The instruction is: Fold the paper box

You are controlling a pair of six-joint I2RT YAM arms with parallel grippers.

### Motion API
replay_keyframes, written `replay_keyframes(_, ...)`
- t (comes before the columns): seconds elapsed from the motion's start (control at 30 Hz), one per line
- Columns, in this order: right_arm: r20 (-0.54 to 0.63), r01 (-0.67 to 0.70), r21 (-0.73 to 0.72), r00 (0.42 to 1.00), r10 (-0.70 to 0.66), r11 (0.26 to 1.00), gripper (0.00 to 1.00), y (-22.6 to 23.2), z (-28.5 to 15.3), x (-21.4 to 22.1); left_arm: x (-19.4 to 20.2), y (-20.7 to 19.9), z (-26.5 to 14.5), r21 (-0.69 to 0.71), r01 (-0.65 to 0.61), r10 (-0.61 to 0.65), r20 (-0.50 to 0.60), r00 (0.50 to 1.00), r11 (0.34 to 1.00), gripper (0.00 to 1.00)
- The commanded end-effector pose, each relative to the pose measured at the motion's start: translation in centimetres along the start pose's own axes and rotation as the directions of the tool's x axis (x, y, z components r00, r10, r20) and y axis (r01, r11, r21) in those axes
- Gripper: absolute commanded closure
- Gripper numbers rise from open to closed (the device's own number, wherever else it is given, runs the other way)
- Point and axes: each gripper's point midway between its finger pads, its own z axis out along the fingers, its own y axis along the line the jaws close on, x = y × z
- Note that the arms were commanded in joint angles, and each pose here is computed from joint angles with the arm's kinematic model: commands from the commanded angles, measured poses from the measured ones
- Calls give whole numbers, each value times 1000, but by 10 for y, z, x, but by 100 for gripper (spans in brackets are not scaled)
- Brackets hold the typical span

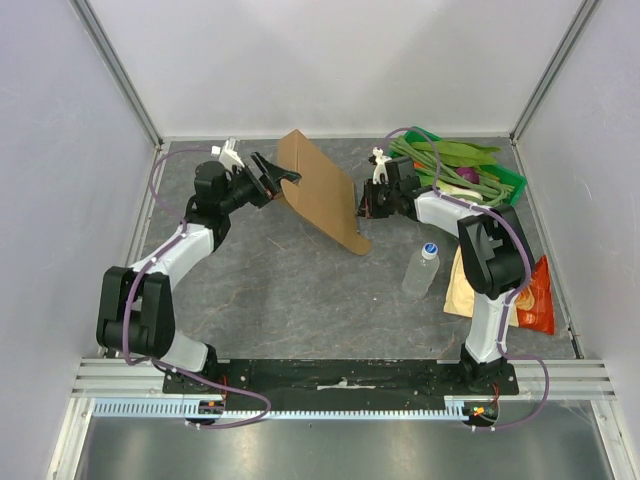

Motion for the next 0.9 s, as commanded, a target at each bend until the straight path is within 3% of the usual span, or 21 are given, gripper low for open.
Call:
replay_keyframes(0.0, 48, 39, -19, 998, -38, 999, 72, 13, -7, -25, -4, 4, -3, -76, -123, 121, -32, 992, 990, 0)
replay_keyframes(0.33, 56, 97, -1, 994, -97, 995, 72, 20, -12, -29, -6, -24, 0, 35, -138, 140, -61, 988, 990, 0)
replay_keyframes(0.53, 45, 163, 15, 986, -163, 987, 71, 33, -13, -33, -4, -10, 5, -31, -164, 160, -103, 982, 986, 0)
replay_keyframes(0.67, 48, 211, 33, 976, -212, 977, 70, 41, -14, -36, 4, -3, 6, -47, -152, 145, -134, 980, 987, 9)
replay_keyframes(0.73, 47, 237, 42, 970, -239, 971, 69, 46, -16, -37, 3, -1, 5, -63, -148, 139, -129, 982, 987, 21)
replay_keyframes(0.83, 71, 295, 67, 951, -300, 953, 62, 52, -25, -44, 2, 2, 0, -102, -138, 125, -124, 984, 985, 30)
replay_keyframes(0.87, 90, 322, 59, 941, -326, 945, 56, 58, -33, -50, 1, 1, -1, -108, -132, 119, -122, 985, 985, 32)
